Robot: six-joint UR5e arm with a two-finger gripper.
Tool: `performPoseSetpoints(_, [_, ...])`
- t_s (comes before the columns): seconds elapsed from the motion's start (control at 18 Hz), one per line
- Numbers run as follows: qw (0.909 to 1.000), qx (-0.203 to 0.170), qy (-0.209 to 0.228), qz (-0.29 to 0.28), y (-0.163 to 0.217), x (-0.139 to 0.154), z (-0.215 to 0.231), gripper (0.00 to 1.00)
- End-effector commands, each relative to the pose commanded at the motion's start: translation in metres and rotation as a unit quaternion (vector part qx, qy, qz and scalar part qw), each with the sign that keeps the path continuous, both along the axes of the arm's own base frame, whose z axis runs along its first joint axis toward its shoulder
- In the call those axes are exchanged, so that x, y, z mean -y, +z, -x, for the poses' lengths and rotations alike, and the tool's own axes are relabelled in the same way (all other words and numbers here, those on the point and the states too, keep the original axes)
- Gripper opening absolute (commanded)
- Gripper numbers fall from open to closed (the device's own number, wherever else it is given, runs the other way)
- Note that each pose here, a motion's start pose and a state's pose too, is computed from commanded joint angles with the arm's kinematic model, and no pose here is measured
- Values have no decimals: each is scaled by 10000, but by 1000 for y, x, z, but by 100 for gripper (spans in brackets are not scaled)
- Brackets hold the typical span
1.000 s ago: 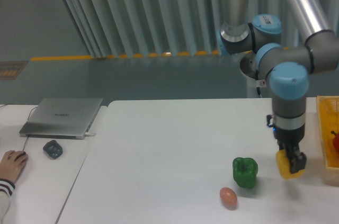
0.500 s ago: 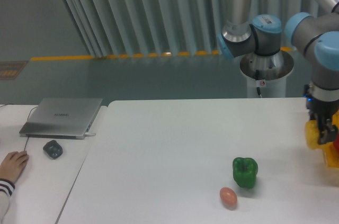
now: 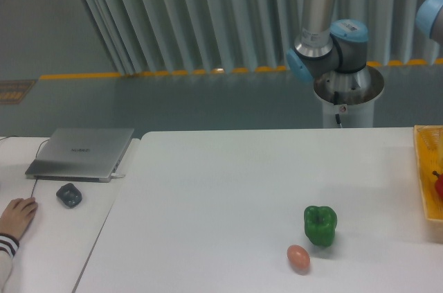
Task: Place the yellow pepper in a basket
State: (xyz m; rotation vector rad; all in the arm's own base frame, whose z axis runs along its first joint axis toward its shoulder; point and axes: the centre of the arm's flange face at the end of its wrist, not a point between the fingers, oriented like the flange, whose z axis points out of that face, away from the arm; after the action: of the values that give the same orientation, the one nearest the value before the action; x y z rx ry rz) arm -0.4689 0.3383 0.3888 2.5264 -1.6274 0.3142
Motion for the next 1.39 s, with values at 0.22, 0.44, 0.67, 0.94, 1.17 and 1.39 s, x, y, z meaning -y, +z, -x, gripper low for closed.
performPoseSetpoints(0.22, [9998, -6, -69, 204, -9, 6, 0, 43])
performPoseSetpoints(0.44, [9998, 33, -102, 182, -10, 9, 1, 100])
performPoseSetpoints(0.67, [9999, -75, -102, 109, -4, 3, 2, 100])
performPoseSetpoints(0.94, [9963, 93, 377, -761, 3, -15, -3, 100])
performPoseSetpoints(1.17, [9914, -124, 891, -955, 12, -46, -23, 100])
performPoseSetpoints(1.39, [9767, -576, 1551, -1364, 24, -97, -50, 100])
